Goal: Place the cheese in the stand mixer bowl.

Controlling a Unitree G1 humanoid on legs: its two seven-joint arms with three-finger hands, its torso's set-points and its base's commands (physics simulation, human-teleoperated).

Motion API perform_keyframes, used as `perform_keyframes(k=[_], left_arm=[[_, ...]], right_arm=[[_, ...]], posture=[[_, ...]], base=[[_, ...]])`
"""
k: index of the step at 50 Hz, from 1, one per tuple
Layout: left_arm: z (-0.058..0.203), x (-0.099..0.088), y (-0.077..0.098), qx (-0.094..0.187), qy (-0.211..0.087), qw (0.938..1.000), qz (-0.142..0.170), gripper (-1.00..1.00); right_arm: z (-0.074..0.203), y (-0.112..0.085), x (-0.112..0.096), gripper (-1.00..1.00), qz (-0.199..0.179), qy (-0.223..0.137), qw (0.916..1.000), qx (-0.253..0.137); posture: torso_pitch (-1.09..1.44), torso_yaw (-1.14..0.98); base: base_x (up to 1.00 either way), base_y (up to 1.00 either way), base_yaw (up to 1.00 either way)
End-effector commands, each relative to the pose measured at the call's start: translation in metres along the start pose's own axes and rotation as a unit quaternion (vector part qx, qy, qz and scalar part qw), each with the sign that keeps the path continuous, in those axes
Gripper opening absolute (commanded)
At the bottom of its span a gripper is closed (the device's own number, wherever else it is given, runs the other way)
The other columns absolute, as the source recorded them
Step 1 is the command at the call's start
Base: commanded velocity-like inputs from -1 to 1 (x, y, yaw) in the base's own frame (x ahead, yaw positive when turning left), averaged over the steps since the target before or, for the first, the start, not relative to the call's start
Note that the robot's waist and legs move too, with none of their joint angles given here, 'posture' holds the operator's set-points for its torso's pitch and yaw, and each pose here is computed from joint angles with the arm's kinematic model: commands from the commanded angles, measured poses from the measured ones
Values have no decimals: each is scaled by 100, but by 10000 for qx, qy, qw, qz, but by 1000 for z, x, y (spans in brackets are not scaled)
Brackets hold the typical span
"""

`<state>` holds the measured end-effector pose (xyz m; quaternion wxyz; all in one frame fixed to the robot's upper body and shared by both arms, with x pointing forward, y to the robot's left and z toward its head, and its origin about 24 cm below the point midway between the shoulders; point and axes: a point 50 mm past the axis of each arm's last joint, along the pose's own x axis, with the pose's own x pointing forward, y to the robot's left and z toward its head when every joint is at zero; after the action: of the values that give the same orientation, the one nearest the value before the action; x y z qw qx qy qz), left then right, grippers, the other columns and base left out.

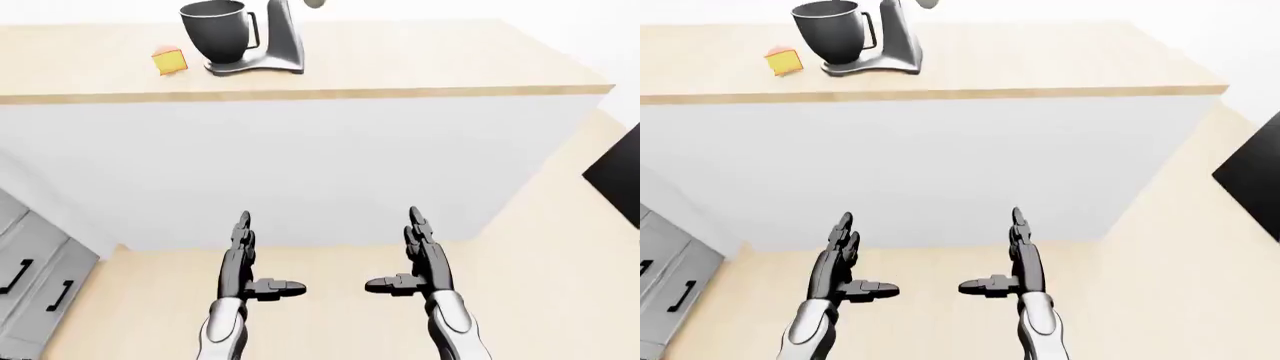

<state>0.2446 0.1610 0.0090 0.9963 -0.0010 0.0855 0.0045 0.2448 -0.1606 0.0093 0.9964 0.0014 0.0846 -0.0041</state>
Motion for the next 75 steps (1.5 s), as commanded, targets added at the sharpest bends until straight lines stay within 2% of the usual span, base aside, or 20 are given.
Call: perform_keyframes(k=[1,6,13,18,19,29,41,52,59,75], left_arm=[[35,4,0,26,-902,9959,-28,100],[39,3,-1,84,-963,9953,-46,100],[41,3,0,93,-998,9950,-27,100],[49,1,-1,167,-1127,9935,-17,100],[75,-4,0,177,-1422,9897,32,100],[85,-6,0,233,-1537,9878,49,100],[129,-15,2,271,-1982,9797,120,100],[150,-22,4,311,-2260,9734,196,100],[159,-28,5,325,-2381,9704,219,100],[172,-31,12,309,-2545,9660,325,100]], right_arm=[[33,-1,3,100,-73,-804,9967,-30],[33,-2,3,100,-139,-842,9963,57],[39,-2,1,100,-155,-942,9954,-28],[52,-5,-3,100,-199,-1232,9922,-73],[92,-5,-7,100,-241,-1753,9838,-298],[105,-5,-8,100,-271,-1927,9801,-382],[136,-9,-17,100,-354,-2292,9710,-583],[157,-4,-23,100,-410,-2459,9647,-854],[156,-8,-21,100,-589,-2261,9647,-1218],[161,-9,-22,100,-699,-2275,9627,-1290]], posture=[[0,0],[0,0],[0,0],[0,0],[0,0],[0,0],[0,0],[0,0],[0,0],[0,0]], base=[[0,0,0],[0,0,0],[0,0,0],[0,0,0],[0,0,0],[0,0,0],[0,0,0],[0,0,0],[0,0,0],[0,22,0]])
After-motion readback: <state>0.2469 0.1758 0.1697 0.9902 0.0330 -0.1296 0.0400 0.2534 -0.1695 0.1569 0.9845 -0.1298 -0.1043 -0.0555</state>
